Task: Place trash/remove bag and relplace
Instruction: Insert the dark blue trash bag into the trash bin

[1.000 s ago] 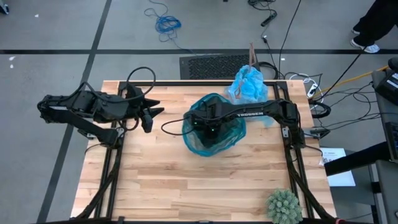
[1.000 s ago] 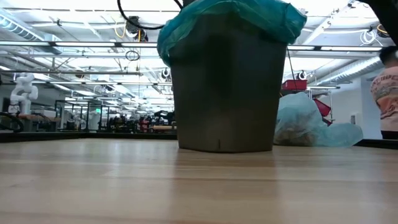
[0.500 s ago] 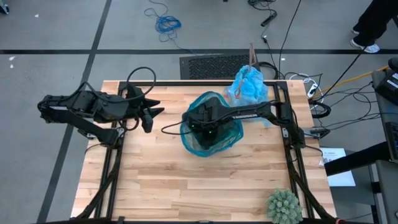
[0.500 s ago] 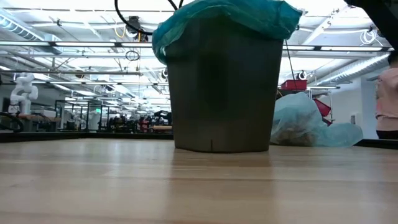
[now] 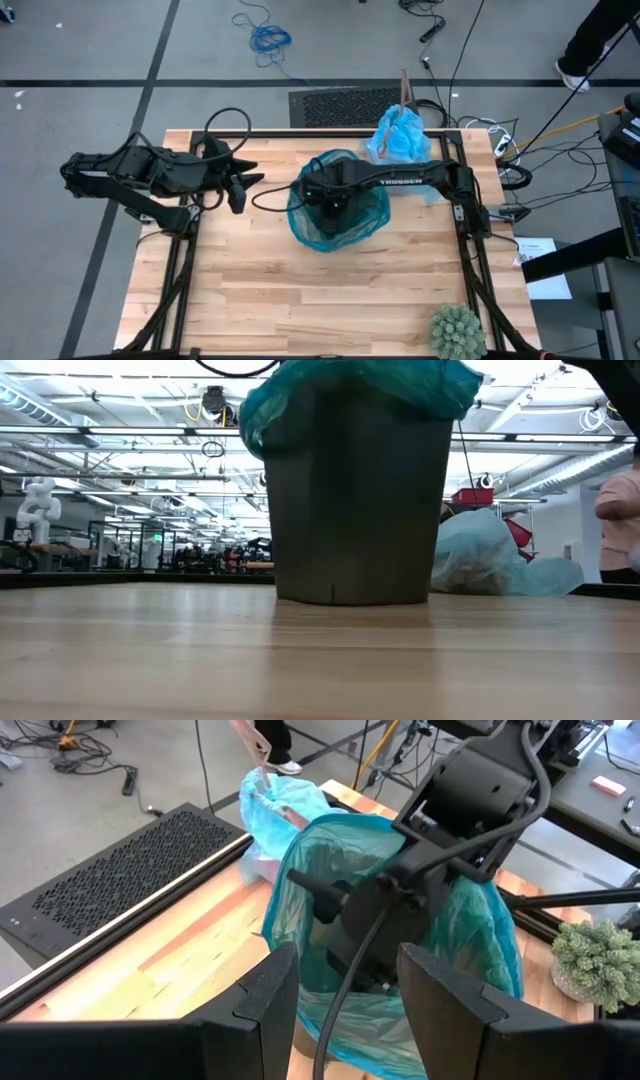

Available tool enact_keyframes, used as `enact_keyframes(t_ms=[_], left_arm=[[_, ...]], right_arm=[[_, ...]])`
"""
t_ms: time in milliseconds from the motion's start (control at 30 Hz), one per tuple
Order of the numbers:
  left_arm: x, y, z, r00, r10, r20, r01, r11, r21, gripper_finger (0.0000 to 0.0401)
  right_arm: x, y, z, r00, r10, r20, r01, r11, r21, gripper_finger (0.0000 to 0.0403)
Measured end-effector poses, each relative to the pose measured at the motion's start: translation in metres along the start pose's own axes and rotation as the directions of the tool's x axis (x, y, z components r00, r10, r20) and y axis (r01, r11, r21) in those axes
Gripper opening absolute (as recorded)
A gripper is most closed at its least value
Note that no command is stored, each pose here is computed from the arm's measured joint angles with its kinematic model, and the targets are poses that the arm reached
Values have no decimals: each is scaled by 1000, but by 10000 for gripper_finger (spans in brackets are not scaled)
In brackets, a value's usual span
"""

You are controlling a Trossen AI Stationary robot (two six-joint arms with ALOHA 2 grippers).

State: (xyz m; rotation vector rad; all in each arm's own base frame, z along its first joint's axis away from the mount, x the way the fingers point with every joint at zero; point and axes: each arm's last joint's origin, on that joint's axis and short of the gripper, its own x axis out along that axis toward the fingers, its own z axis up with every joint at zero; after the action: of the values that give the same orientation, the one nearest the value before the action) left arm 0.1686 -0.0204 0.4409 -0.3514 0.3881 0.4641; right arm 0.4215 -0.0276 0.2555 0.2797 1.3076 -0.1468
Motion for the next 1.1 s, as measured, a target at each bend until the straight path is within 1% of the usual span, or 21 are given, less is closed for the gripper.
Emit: enact_keyframes(t_ms=[100, 167, 233, 667, 867, 1100], left_arm=[[0, 0, 0, 1000, 0, -1, 0, 1000, 1, 166], [0, 0, 0, 1000, 1, -1, -1, 1000, 1, 166], [0, 0, 0, 1000, 1, -2, -1, 1000, 1, 166], [0, 0, -1, 1000, -20, -17, 20, 1000, -22, 166], [0, 0, -1, 1000, -20, -17, 19, 1000, -22, 166], [0, 0, -1, 1000, -20, -16, 20, 999, -25, 166]], right_arm=[[-8, 0, 1, 1000, -29, -5, 29, 1000, 2, 0], [-12, 0, 2, 1000, -30, 5, 30, 1000, 1, 0], [-16, 0, 1, 999, -34, -14, 34, 999, 1, 0], [-34, 5, 3, 1000, -8, -3, 8, 1000, -2, 0], [-48, 8, 4, 999, 32, -1, -32, 999, 22, 0], [-65, 12, 5, 991, 133, 2, -133, 991, 27, 0]])
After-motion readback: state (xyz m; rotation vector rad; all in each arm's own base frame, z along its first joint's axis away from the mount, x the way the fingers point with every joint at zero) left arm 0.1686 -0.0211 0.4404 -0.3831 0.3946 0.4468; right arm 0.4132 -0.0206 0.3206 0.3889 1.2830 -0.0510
